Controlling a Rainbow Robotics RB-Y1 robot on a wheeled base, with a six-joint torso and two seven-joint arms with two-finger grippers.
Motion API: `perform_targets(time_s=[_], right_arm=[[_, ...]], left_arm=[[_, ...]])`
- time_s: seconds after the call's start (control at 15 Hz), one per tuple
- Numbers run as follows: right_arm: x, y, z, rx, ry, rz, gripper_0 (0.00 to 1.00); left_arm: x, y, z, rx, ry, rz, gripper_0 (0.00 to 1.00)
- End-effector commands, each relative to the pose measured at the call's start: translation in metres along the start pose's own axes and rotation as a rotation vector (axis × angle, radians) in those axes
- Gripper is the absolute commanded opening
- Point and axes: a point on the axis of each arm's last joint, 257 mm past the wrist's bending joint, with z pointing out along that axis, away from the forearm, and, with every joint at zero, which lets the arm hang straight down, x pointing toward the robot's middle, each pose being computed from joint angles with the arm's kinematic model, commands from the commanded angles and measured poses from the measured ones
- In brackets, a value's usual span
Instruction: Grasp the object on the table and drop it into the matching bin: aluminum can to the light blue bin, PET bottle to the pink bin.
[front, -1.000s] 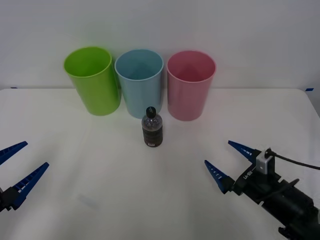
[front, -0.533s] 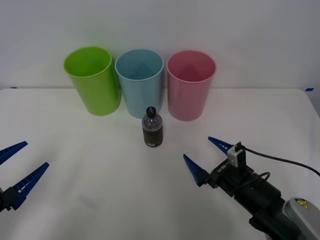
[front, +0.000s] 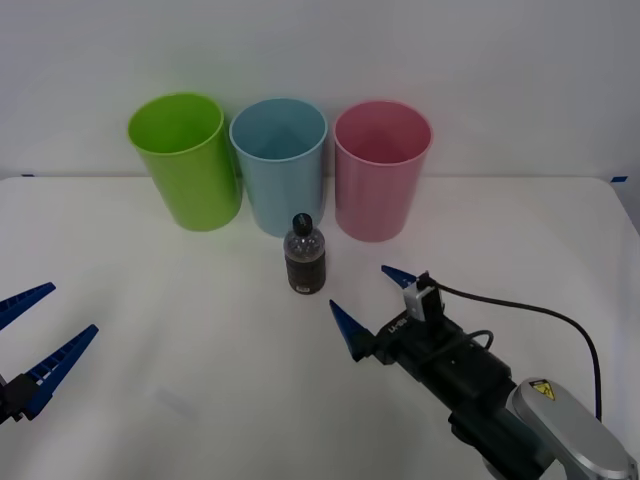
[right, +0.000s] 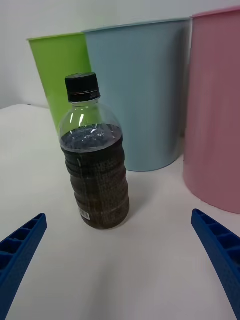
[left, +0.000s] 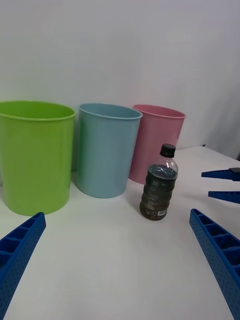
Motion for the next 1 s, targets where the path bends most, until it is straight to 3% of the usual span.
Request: perform_targets(time_s=[0.07,1.0], right_arm=[[0.0,0.011,0.018,-0.012,0.006,-0.003,1.0],[0.01,0.025,0.107,0.023,0.048,-0.012,1.0]], left_arm=[[0.0,0.0,0.0,0.0,0.0,0.0,1.0],[0.0,0.0,0.0,0.0,0.0,0.0,1.0]])
